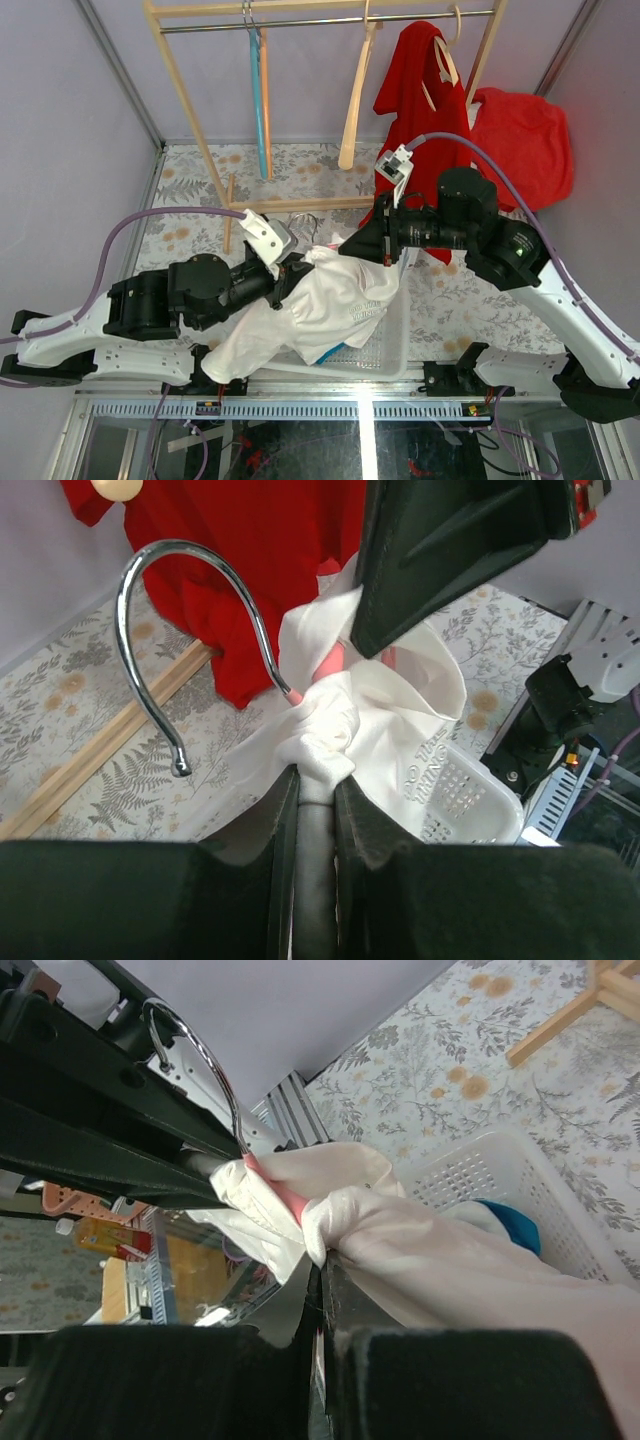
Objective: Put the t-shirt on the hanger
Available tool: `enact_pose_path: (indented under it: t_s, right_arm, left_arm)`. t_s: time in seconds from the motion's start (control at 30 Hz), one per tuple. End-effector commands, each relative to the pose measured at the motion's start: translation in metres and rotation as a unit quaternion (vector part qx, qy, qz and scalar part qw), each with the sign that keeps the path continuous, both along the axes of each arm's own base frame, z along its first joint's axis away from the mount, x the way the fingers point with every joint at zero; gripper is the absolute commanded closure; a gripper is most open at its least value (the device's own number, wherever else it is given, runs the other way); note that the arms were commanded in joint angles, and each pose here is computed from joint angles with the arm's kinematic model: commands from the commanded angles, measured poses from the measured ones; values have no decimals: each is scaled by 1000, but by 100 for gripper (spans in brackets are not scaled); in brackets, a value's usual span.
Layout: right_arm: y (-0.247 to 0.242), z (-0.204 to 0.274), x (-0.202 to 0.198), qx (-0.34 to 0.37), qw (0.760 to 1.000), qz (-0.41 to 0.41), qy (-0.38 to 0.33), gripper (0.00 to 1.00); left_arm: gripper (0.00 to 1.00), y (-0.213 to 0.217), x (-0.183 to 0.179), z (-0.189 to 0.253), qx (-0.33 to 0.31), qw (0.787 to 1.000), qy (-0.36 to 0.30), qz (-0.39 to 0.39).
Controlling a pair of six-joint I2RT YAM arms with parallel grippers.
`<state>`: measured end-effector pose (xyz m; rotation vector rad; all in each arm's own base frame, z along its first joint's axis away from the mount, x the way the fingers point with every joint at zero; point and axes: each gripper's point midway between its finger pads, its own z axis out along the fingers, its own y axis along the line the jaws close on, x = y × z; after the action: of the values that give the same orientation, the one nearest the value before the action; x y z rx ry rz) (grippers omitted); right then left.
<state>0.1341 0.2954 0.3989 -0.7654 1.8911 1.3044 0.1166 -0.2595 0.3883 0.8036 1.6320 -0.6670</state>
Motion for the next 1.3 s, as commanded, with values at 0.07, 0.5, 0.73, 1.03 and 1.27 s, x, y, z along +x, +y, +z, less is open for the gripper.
enact_pose_path:
  t_s: [0.07, 0.5, 0.73, 1.03, 1.27]
  right_arm:
    - [-5, 52, 1, 22, 997, -1, -81, 100]
    - [-5, 52, -12, -4, 995, 43, -90, 92]
    - [-2, 107, -14, 32, 989, 54, -134, 92]
    - [-27, 165, -35, 96, 974, 47, -198, 90]
    - [-43, 188, -49, 135, 961, 47, -239, 90]
  left_arm:
    - [100, 6, 0, 48, -106, 994, -26, 1]
    - [100, 8, -2, 77, -133, 989, -62, -17]
    - [100, 5, -10, 136, -175, 978, -103, -48]
    - [100, -4, -24, 199, -216, 960, -153, -96]
    - [100, -13, -28, 226, -238, 947, -186, -108]
